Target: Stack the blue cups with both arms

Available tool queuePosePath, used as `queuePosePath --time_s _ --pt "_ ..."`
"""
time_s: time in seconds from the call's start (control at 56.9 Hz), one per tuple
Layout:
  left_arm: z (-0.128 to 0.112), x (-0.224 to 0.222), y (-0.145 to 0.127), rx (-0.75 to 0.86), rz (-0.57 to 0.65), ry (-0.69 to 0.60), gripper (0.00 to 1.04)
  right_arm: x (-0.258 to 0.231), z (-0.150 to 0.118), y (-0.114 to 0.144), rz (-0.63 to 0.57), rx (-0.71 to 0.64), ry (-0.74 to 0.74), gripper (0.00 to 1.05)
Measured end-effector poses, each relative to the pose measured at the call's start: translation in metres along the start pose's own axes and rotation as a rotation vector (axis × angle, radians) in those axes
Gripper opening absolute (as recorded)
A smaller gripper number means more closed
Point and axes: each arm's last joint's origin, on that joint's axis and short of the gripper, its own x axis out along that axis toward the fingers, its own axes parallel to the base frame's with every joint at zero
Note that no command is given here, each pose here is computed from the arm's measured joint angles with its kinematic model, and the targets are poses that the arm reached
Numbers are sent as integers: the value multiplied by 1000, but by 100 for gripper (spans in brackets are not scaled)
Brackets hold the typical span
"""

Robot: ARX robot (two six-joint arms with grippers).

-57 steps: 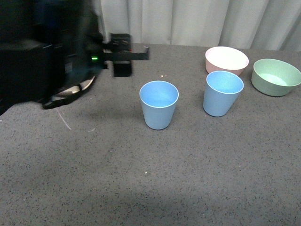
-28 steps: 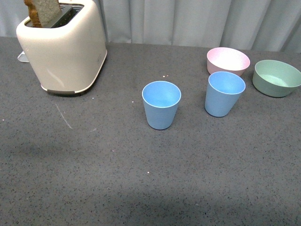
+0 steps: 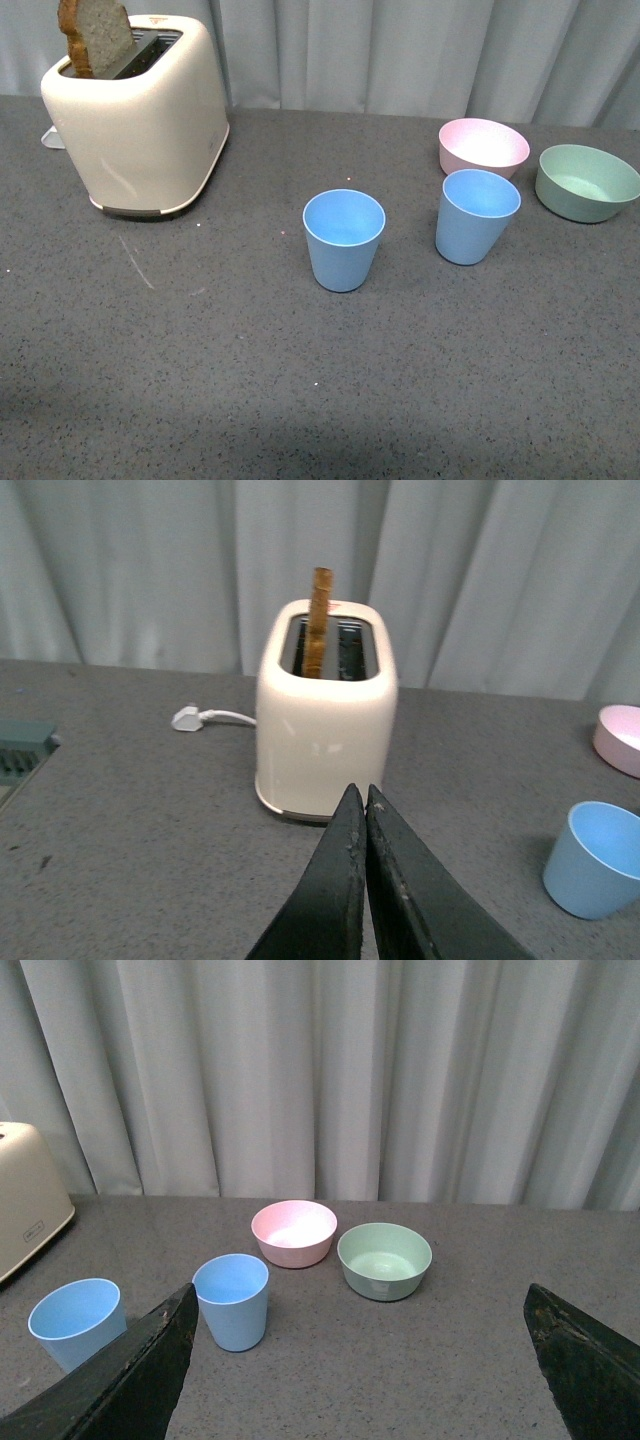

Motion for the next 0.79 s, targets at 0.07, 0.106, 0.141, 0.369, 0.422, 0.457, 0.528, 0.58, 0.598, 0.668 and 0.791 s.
queuePosePath --time_s 0.07,0.106,0.141,0.369,0.422,0.457,0.528,0.58,0.598,0.668,0.791 --pt "0 -4 3 0 16 -1 4 0 0 0 0 0 0 95" --pt "1 -8 3 0 14 -3 4 0 0 0 0 0 0 95" --pt "1 -11 3 0 11 -4 4 0 0 0 0 0 0 95" --pt "7 -24 3 0 9 -24 4 0 0 0 0 0 0 95" --pt "8 -27 3 0 9 -27 4 0 0 0 0 0 0 95" --pt "9 -29 3 0 10 -28 4 0 0 0 0 0 0 95" --pt "10 -33 3 0 10 -33 4 0 0 0 0 0 0 95" --pt "10 -35 3 0 10 -36 4 0 0 0 0 0 0 95" --pt "10 -36 2 0 9 -36 4 0 0 0 0 0 0 95" --pt "11 -39 2 0 10 -37 4 0 0 0 0 0 0 95" --pt "11 -42 2 0 10 -37 4 0 0 0 0 0 0 95"
